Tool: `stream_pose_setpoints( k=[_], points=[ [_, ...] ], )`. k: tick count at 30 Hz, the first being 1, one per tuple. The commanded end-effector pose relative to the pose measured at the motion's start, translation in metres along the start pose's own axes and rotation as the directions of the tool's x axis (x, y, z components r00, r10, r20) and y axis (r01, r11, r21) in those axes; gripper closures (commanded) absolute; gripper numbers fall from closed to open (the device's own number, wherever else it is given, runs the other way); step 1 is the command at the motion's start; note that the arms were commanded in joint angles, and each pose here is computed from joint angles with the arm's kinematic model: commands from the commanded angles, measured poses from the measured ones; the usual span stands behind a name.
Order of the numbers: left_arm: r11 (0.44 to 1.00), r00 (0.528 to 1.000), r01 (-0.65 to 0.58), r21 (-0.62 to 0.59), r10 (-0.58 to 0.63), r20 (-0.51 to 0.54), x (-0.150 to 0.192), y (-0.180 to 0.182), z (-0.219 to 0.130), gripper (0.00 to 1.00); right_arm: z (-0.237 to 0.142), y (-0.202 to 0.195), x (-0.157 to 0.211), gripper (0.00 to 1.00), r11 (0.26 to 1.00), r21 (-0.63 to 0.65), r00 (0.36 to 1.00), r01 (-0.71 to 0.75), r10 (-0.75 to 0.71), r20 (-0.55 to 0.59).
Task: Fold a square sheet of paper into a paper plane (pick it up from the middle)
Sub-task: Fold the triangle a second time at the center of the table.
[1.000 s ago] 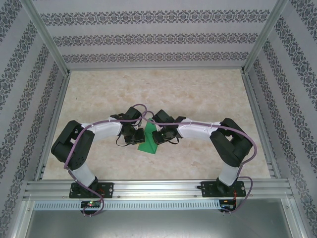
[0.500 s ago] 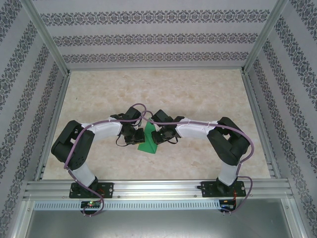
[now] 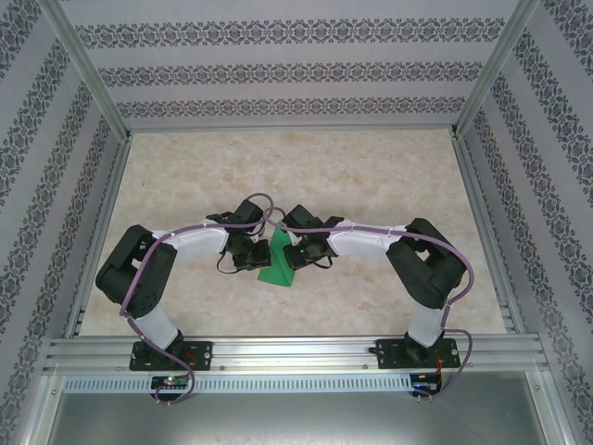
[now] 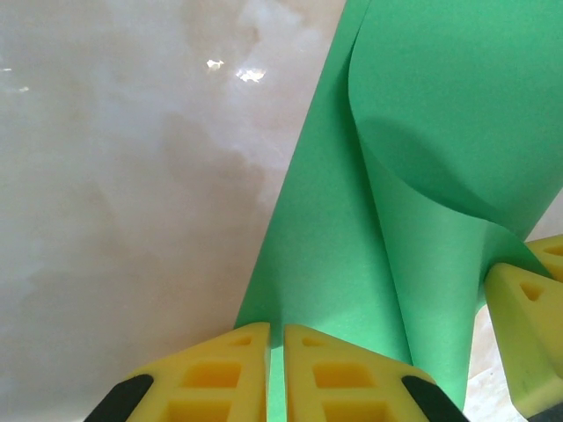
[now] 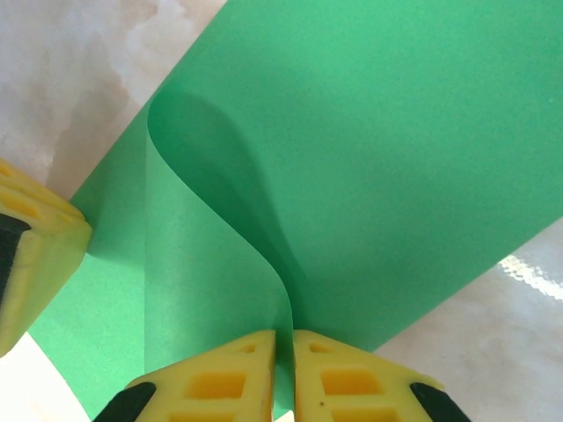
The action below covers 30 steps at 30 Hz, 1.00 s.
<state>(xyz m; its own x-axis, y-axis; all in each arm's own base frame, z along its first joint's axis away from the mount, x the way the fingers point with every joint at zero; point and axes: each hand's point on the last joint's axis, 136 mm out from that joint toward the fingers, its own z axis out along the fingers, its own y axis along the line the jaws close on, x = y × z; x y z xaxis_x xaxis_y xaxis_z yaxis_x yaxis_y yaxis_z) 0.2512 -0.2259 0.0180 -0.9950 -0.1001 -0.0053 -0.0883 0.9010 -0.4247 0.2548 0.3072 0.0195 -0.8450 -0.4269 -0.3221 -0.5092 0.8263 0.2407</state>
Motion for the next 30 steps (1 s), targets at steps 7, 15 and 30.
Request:
stream_pose_setpoints(
  k=[7, 15, 30],
  points=[
    [1.0, 1.0, -0.019, 0.006, 0.019, 0.018, -0.003, -0.002, -0.009, 0.87, -0.003, -0.001, -0.003, 0.87, 1.0, 0.004, 1.0, 0.009, -0.009, 0.008],
    [1.0, 1.0, -0.018, 0.009, 0.018, 0.018, -0.002, -0.002, -0.009, 0.87, 0.003, -0.003, -0.003, 0.86, 1.0, 0.014, 1.0, 0.006, -0.006, -0.001],
    [0.996, 0.994, -0.046, 0.082, 0.038, 0.098, -0.014, -0.025, -0.034, 0.8, 0.014, -0.006, 0.007, 0.86, 1.0, 0.022, 0.999, -0.003, 0.004, -0.037]
  ],
)
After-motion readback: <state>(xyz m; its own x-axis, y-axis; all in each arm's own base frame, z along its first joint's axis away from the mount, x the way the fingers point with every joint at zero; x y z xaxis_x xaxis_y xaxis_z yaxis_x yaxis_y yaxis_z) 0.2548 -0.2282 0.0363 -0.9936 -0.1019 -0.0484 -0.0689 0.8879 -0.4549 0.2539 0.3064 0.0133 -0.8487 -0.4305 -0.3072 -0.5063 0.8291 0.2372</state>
